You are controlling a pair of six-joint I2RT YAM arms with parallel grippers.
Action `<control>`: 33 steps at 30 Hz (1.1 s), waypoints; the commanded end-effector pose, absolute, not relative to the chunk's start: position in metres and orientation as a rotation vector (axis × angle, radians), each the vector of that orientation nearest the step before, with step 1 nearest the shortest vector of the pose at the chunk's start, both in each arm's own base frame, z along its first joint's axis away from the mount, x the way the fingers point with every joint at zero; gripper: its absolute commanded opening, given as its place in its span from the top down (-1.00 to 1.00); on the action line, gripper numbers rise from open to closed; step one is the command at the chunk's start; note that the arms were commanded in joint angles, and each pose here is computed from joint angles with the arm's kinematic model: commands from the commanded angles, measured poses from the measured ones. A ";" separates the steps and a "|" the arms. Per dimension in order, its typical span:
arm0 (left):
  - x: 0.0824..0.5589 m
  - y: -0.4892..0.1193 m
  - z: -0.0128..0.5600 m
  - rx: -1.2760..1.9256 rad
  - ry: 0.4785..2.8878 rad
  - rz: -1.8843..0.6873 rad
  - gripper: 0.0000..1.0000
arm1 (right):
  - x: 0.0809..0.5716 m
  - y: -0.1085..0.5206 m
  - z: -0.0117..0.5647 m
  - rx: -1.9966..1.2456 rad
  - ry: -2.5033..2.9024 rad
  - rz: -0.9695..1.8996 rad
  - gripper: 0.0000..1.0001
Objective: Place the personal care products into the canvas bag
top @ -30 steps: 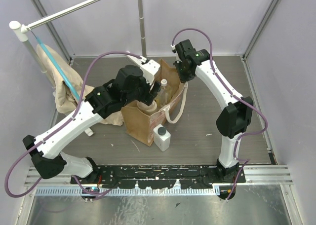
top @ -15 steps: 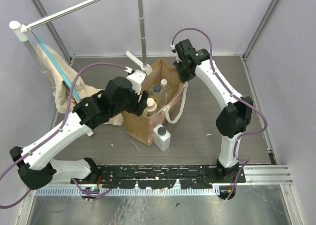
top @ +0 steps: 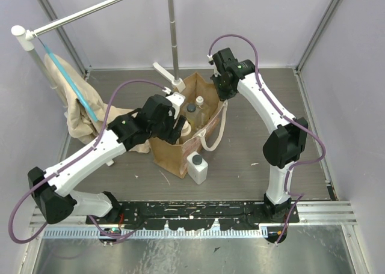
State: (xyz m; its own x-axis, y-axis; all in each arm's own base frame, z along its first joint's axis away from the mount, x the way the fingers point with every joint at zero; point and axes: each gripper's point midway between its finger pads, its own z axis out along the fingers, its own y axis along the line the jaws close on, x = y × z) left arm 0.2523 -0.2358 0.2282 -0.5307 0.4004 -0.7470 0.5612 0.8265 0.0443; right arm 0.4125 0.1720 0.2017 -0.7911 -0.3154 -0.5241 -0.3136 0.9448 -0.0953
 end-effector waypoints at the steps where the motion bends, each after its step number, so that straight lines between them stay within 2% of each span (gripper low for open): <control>1: 0.270 -0.252 0.244 0.714 2.122 -0.322 1.00 | 0.406 0.166 0.209 -0.456 2.540 -0.015 0.61; 24: 0.264 -0.248 0.135 0.819 2.370 -0.296 1.00 | 0.401 0.164 0.209 -0.459 2.572 0.002 0.60; 31: 0.261 -0.245 0.115 0.825 2.413 -0.276 0.81 | 0.402 0.165 0.205 -0.460 2.583 0.005 0.60; 33: 0.260 -0.245 0.113 0.820 2.418 -0.280 0.60 | 0.402 0.166 0.204 -0.461 2.585 0.008 0.60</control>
State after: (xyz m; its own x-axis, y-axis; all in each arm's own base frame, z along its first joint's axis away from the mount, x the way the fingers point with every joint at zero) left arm 0.2598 -0.2451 0.1202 -0.6508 0.4985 -0.5727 0.6125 0.7904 -0.0081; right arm 0.4032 0.1689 0.1979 -0.8134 -0.3166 -0.4879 -0.3188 0.9443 -0.0813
